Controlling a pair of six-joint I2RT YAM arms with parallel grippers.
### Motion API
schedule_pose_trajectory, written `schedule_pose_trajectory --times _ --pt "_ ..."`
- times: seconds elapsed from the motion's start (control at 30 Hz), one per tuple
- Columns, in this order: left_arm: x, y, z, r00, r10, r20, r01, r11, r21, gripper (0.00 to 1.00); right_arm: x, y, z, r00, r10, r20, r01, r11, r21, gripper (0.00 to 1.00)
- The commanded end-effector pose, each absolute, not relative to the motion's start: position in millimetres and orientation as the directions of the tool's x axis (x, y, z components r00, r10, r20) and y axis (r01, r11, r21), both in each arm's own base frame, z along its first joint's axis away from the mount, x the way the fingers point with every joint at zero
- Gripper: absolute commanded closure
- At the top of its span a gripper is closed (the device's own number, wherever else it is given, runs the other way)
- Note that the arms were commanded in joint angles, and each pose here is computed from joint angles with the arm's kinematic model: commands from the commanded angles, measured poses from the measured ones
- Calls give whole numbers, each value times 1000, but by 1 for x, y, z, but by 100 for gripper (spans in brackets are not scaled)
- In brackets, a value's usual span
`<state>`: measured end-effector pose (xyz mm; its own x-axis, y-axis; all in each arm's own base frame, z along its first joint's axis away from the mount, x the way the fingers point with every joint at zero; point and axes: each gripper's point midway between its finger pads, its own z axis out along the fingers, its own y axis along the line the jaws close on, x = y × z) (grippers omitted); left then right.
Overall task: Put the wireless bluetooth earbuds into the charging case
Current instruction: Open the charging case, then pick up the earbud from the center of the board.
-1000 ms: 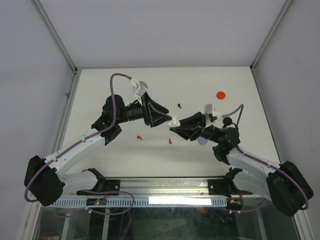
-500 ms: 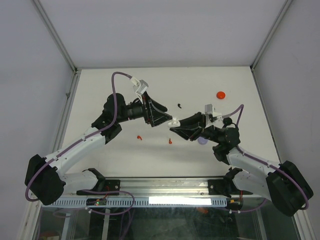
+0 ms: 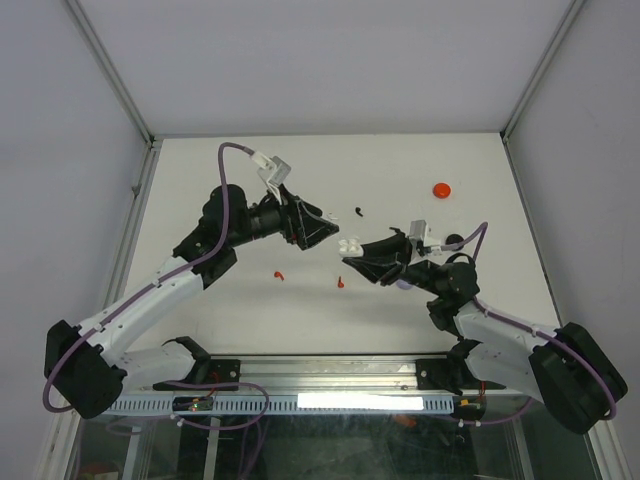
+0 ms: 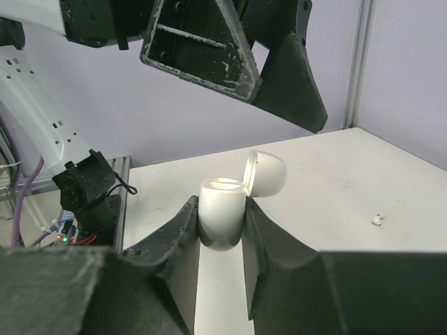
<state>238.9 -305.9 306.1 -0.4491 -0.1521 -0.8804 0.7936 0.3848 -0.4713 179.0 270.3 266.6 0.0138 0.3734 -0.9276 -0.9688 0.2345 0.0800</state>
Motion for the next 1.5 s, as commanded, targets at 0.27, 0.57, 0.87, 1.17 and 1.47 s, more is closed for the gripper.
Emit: schedule_pose_trajectory --times 0.27,0.57,0.87,1.17,1.47 --pt "330 -252 246 -445 -106 -889 463 823 -330 22 197 253 261 183 345 -920 -917 398 -33 100" --pt "390 -237 196 -545 -72 -835 309 909 -279 27 207 247 255 205 305 -930 -885 463 -44 100" --pt "426 -275 151 -653 -76 -754 312 879 -360 36 212 243 248 197 275 -941 -873 486 -41 100" --pt "455 -252 127 -643 -71 -762 199 946 -255 40 211 242 246 185 274 -944 -876 481 -32 100" --pt "491 -183 114 -638 -77 -767 28 992 -123 40 212 244 240 165 275 -947 -882 472 -17 100"
